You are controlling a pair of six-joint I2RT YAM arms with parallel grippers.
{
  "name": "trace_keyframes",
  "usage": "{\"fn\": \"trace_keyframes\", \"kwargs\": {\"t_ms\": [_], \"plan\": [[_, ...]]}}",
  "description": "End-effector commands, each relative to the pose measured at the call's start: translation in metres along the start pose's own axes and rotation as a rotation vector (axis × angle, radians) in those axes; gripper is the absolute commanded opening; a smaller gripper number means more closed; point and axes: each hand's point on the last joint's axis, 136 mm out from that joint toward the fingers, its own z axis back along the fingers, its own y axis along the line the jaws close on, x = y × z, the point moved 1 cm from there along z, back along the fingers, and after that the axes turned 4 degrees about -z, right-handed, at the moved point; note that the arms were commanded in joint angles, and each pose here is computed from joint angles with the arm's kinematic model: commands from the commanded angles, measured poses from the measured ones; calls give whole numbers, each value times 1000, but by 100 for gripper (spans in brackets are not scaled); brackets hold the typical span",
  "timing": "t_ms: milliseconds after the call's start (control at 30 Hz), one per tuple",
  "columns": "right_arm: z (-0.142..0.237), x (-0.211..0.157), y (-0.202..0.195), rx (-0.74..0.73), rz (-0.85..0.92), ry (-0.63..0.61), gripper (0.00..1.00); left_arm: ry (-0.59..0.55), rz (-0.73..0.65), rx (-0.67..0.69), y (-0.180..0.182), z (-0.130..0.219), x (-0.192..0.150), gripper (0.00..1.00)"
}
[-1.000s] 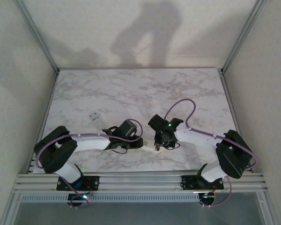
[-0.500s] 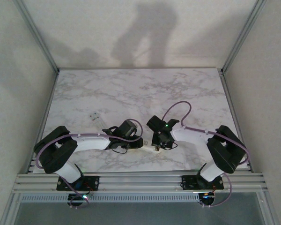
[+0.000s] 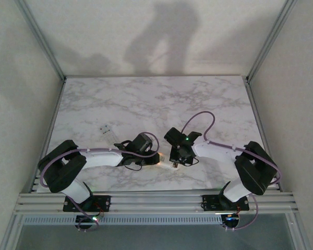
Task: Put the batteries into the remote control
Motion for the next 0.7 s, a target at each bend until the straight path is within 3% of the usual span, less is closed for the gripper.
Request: {"fn": "trace_keyframes", "kwargs": {"t_ms": [0, 233, 467, 667], "plan": [[22, 10, 7, 23, 5, -42, 6, 6, -5, -15, -6, -2, 0, 42], [-1, 4, 8, 14, 3, 0, 6, -19, -6, 2, -4, 5, 4, 60], [-30, -9, 0, -24, 3, 65, 5, -69, -17, 31, -4, 20, 13, 72], [26, 18, 16, 35, 53, -62, 9, -155, -33, 66, -5, 46, 27, 87]]}}
